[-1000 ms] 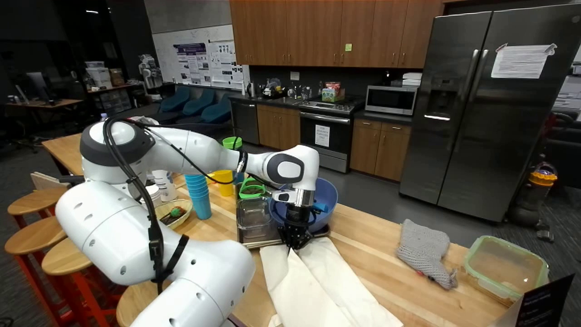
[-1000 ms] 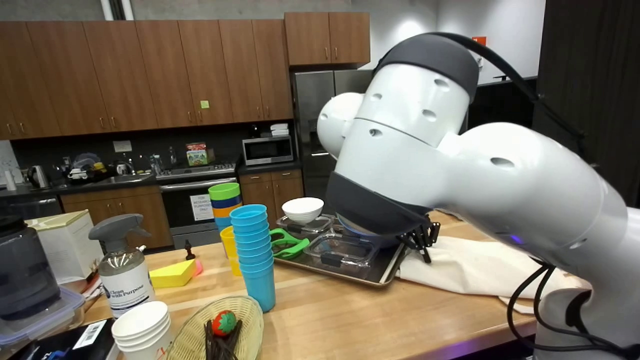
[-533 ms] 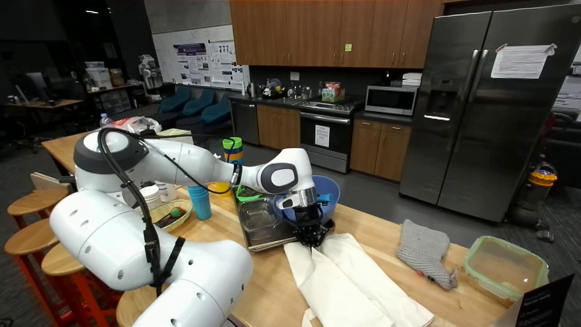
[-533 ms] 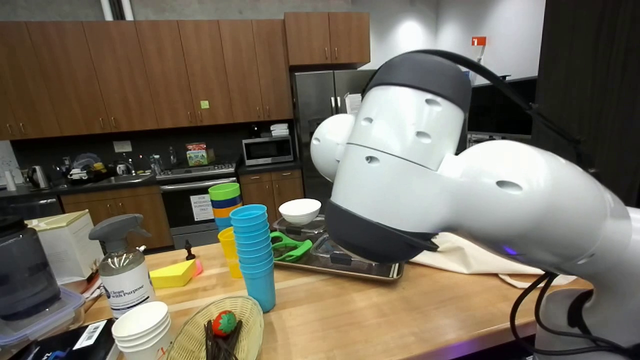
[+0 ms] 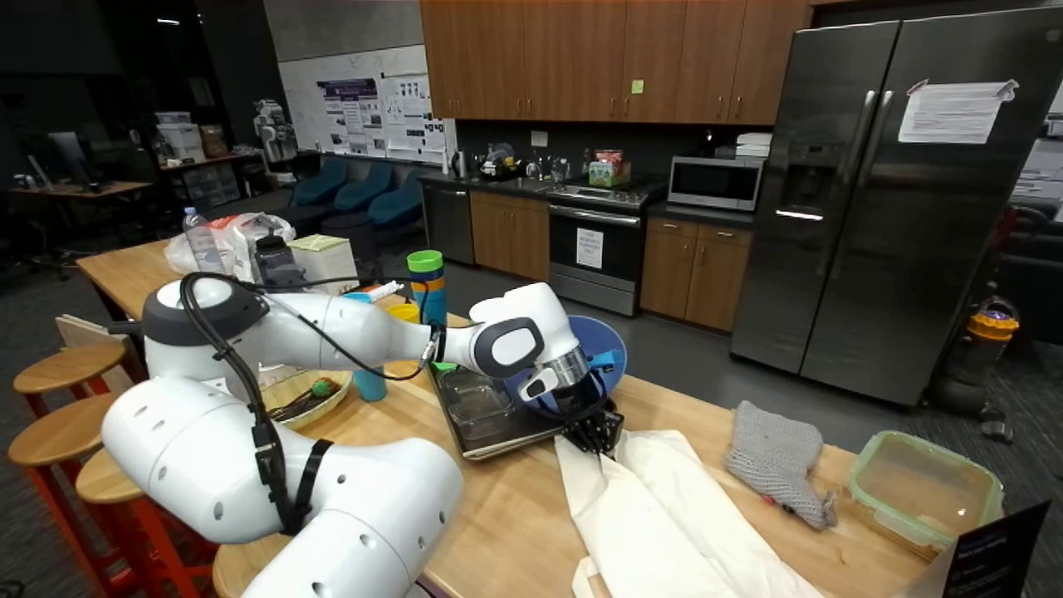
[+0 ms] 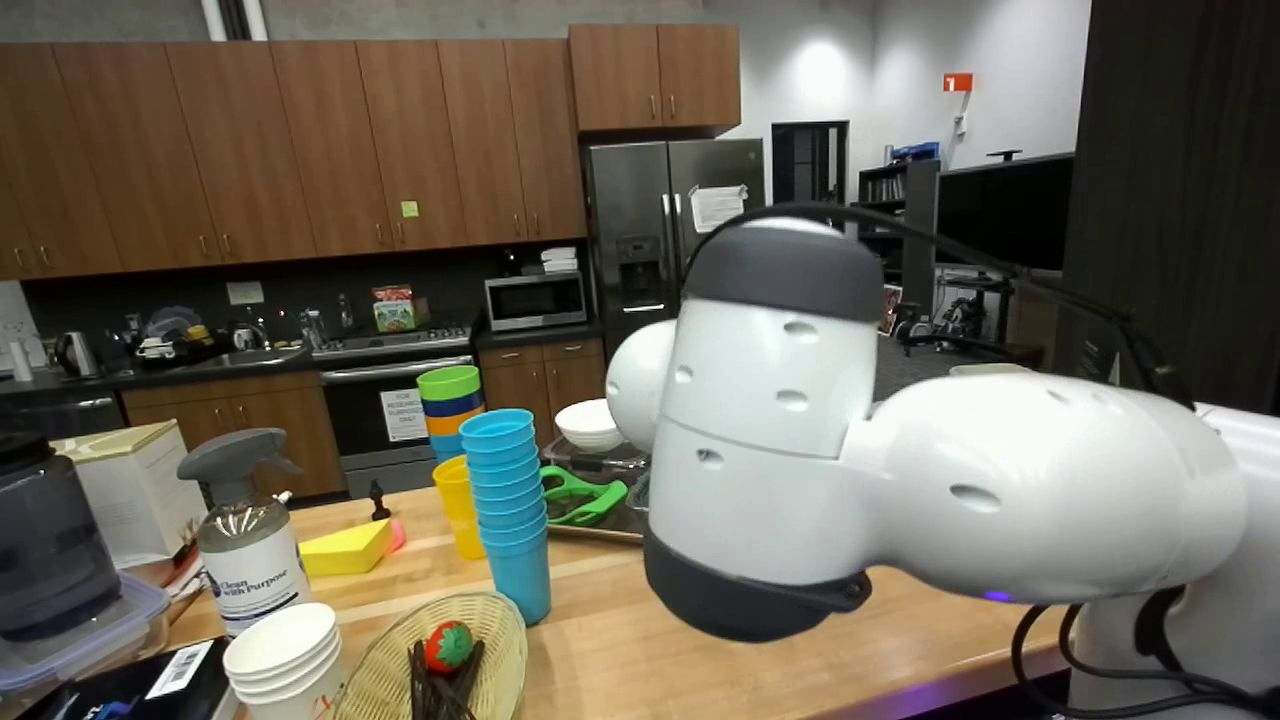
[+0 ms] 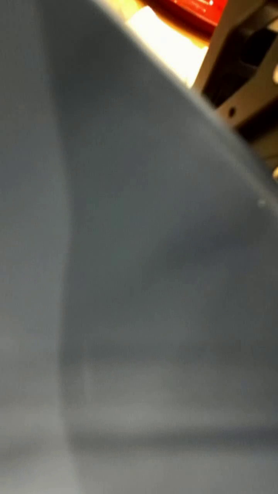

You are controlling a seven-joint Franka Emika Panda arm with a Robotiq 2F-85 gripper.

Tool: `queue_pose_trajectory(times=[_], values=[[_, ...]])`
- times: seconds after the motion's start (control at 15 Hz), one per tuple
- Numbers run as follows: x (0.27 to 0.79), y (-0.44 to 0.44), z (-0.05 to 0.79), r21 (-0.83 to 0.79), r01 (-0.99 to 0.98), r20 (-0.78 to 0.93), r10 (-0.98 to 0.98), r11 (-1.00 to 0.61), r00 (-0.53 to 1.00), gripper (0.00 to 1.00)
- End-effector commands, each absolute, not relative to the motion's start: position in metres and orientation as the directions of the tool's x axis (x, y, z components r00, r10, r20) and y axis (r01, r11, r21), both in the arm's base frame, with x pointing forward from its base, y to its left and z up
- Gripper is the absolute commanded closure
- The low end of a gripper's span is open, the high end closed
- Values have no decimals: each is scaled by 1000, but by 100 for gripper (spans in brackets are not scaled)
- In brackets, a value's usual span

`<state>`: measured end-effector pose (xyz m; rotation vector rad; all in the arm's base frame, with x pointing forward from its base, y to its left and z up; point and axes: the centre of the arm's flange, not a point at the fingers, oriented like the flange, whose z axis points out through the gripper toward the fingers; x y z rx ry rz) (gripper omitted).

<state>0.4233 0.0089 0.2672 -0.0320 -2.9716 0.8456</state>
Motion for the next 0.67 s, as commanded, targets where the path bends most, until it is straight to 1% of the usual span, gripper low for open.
queue_pose_trajectory(times=[0.0, 0.27, 0.53, 0.6], values=[[418, 8, 261, -607, 124, -38, 127, 785, -991, 99], [414, 0, 259, -642, 172, -63, 172, 747, -983, 99], [410, -18, 261, -685, 163, -60, 168, 710, -984, 99], [412, -18, 261, -673, 171, -90, 150, 719, -985, 99]])
